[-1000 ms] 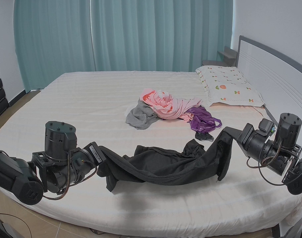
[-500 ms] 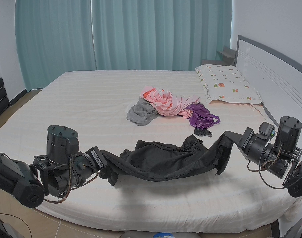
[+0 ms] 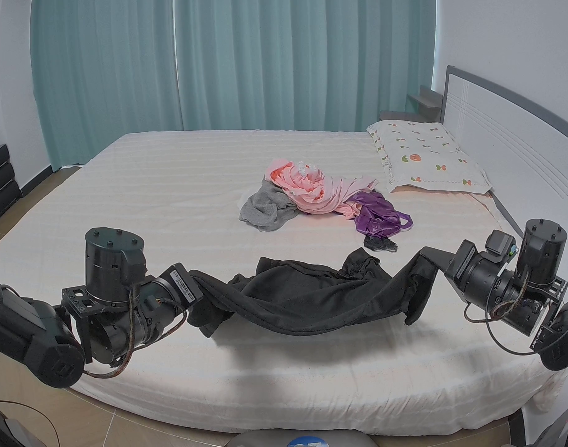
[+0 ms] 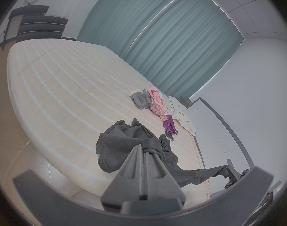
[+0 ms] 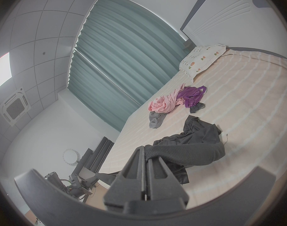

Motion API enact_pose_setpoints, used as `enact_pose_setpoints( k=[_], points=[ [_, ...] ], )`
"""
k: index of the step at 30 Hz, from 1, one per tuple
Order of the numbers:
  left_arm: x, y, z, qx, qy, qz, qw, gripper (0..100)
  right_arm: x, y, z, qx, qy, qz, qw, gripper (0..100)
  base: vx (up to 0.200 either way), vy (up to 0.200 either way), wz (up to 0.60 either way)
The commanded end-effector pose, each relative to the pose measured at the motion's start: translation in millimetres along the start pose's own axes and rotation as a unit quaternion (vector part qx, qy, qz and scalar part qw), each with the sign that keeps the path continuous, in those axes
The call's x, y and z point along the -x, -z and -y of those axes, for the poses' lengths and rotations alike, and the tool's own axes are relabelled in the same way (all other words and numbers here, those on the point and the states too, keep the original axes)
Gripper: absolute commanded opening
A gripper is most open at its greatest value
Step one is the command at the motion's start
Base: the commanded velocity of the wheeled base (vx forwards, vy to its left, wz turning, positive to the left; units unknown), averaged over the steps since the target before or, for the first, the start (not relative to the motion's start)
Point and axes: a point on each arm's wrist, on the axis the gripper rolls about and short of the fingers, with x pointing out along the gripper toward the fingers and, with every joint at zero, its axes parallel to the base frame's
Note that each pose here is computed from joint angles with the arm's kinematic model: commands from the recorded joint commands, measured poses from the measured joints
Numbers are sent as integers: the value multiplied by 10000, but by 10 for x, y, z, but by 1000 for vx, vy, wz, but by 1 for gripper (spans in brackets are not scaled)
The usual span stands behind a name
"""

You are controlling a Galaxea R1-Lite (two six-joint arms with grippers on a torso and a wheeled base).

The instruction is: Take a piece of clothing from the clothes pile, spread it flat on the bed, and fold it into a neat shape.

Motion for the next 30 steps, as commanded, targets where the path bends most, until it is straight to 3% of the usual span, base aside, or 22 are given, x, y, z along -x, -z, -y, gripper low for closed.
enact_pose_setpoints(
  k=[1,23,30],
  points=[
    [-8,-14,2,24,2,27,10000,0,-4,1,-1,0,1,1,10000,0,0,200,0],
    [-1,-16,9,15,13,27,10000,0,-85,-8,81,-70,134,12,9999,0,0,200,0],
    [-4,-13,6,11,1,17,10000,0,-102,-46,60,-53,-77,257,9996,0,0,200,0]
  ],
)
